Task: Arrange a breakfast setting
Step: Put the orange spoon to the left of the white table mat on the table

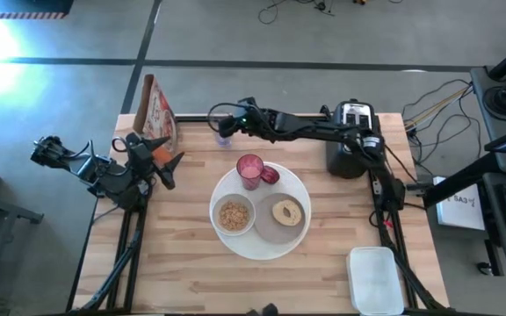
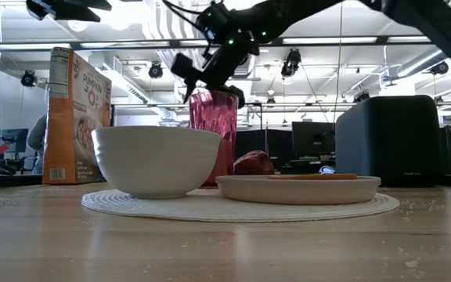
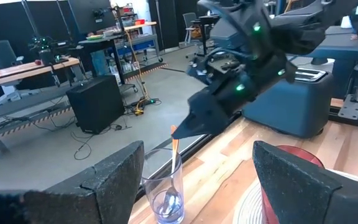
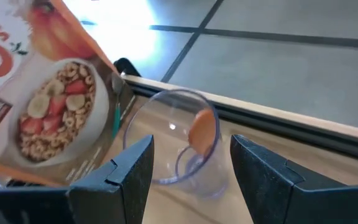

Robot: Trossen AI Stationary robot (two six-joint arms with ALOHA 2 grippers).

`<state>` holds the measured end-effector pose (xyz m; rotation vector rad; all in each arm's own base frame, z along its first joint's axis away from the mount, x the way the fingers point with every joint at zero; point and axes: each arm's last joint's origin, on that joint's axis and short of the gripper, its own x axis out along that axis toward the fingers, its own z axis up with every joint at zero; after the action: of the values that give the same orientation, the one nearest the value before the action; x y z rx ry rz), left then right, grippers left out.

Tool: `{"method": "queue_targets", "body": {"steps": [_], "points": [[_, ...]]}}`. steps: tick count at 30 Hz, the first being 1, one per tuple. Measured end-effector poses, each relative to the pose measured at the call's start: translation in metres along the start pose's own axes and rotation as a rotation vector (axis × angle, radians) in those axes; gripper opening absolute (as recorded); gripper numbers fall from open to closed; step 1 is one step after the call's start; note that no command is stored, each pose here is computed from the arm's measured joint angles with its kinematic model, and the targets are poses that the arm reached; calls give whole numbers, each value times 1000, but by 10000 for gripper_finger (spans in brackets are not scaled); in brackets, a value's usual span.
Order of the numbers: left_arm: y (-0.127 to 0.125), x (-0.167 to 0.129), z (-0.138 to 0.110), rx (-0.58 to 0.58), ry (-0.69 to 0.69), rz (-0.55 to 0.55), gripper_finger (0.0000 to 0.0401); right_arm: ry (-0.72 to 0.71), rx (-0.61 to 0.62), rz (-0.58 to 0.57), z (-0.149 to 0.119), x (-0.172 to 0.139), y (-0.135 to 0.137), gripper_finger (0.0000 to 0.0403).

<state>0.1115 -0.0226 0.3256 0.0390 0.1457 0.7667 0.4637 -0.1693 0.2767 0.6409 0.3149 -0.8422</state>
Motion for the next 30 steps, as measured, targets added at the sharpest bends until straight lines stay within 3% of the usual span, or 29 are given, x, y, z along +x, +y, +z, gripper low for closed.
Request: {"method": "queue_targets", "body": {"steps": [10,30], "points": [[4,-2,-1,0,2,-2,283,61,-67,-63,2,22,9,192],[9,-4,-1,-2,1,-1,283,52,-110,-86,10,24,2,72]]}}
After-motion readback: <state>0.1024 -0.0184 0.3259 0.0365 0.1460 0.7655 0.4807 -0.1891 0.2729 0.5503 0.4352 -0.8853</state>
